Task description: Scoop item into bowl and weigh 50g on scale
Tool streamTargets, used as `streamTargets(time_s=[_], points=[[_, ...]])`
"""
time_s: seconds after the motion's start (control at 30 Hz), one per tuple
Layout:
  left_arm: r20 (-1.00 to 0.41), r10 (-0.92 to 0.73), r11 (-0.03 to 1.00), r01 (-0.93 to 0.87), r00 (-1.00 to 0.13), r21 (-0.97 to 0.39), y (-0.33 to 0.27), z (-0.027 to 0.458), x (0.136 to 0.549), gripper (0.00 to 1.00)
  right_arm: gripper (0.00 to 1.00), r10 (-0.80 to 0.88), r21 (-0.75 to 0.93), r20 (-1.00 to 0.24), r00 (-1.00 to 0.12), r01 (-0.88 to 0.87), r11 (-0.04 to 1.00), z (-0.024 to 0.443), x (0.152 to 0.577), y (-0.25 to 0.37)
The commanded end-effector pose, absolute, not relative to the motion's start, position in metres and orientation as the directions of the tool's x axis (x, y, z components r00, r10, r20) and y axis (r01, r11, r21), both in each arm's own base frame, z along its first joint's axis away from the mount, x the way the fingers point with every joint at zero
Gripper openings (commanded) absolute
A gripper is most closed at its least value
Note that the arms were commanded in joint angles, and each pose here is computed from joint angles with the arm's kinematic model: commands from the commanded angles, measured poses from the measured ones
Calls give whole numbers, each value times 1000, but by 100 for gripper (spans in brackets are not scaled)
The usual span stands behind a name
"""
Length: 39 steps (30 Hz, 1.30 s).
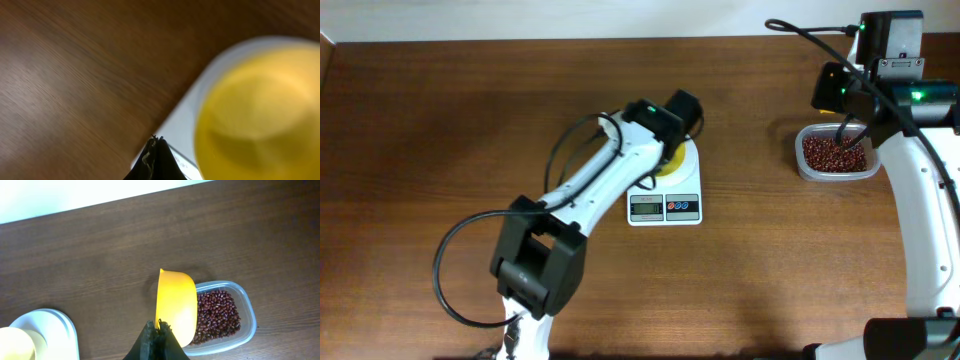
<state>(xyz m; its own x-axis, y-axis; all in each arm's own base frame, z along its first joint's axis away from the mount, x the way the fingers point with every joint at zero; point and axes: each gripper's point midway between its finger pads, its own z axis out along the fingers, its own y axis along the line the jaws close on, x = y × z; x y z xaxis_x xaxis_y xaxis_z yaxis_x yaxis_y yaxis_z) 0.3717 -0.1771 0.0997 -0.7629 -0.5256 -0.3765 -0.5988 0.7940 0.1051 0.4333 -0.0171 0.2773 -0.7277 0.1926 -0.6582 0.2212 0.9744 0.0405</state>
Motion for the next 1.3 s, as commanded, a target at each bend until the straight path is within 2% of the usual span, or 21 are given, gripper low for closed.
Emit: streamTargets(time_s=[0.0, 0.17, 0.2, 0.23, 0.27, 0.3, 0.33, 0.47, 0.53, 0.57, 0.6, 0.7, 0.83, 1.0, 1.03, 1.07, 1.1, 1.17, 1.2, 1.23, 1.27], points=[[-390, -612, 720, -688, -688, 84, -132, 123, 379, 0, 4, 179, 16, -696, -696, 234, 972, 295, 432, -24], [-403, -700, 629, -776, -589, 41, -80, 152, 384, 0, 4, 160, -24, -700, -696, 247, 969, 296, 431, -31], [-410, -719, 608, -794, -561, 20, -63, 163, 385, 15, 4, 160, -25, -699, -697, 247, 969, 296, 430, -31], [-413, -694, 635, -772, -589, 34, -54, 168, 386, 32, 4, 160, -25, -698, -698, 247, 969, 296, 430, -31], [-415, -669, 660, -749, -617, 50, -45, 172, 387, 69, 4, 160, -26, -694, -701, 247, 969, 295, 429, -31], [-415, -642, 687, -724, -645, 63, -35, 177, 387, 99, 4, 160, -29, -687, -709, 247, 969, 293, 428, -31], [-406, -613, 719, -691, -678, 68, -32, 181, 387, 99, 4, 161, -31, -681, -715, 247, 968, 292, 426, -31], [-344, -231, 937, -304, -910, 175, -37, 184, 393, 99, 4, 173, -24, -677, -716, 256, 966, 291, 425, -31], [-306, 26, 998, 8, -952, 59, -74, 180, 402, 99, 4, 212, 4, -676, -706, 285, 959, 290, 425, -31], [-305, 158, 985, 170, -939, -13, -95, 180, 402, 99, 4, 217, 6, -677, -704, 289, 957, 291, 425, -32], [-302, 223, 970, 241, -927, -20, -99, 180, 400, 99, 4, 235, 19, -677, -698, 303, 953, 291, 425, -32], [-300, 302, 949, 316, -905, 3, -100, 180, 399, 99, 4, 318, 58, -663, -678, 377, 924, 288, 421, -49], [-308, 339, 936, 352, -889, 13, -98, 180, 402, 99, 4, 415, 168, -570, -709, 394, 904, 263, 418, -85], [-331, 338, 919, 385, -881, -84, -99, 182, 403, 99, 4, 438, 160, -487, -756, 416, 895, 224, 426, -101], [-344, 399, 876, 464, -850, -130, -112, 184, 397, 99, 4, 438, 159, -488, -755, 416, 895, 222, 427, -101], [-381, 489, 774, 592, -784, -224, -135, 189, 384, 99, 4, 437, 160, -492, -753, 415, 895, 223, 428, -102], [-382, 528, 735, 634, -758, -243, -139, 189, 377, 99, 4, 433, 158, -493, -754, 412, 897, 223, 429, -102], [-374, 607, 662, 707, -701, -250, -140, 192, 359, 99, 4, 429, 152, -494, -757, 410, 899, 223, 428, -105], [-420, 671, 566, 788, -611, -243, -145, 203, 347, 99, 4, 436, 152, -493, -753, 418, 895, 223, 427, -109], [-424, 701, 539, 815, -574, -212, -142, 209, 341, 99, 4, 441, 153, -492, -751, 424, 893, 223, 426, -111], [-398, 715, 556, 813, -574, -173, -134, 208, 342, 99, 4, 444, 153, -492, -749, 427, 891, 223, 425, -112]])
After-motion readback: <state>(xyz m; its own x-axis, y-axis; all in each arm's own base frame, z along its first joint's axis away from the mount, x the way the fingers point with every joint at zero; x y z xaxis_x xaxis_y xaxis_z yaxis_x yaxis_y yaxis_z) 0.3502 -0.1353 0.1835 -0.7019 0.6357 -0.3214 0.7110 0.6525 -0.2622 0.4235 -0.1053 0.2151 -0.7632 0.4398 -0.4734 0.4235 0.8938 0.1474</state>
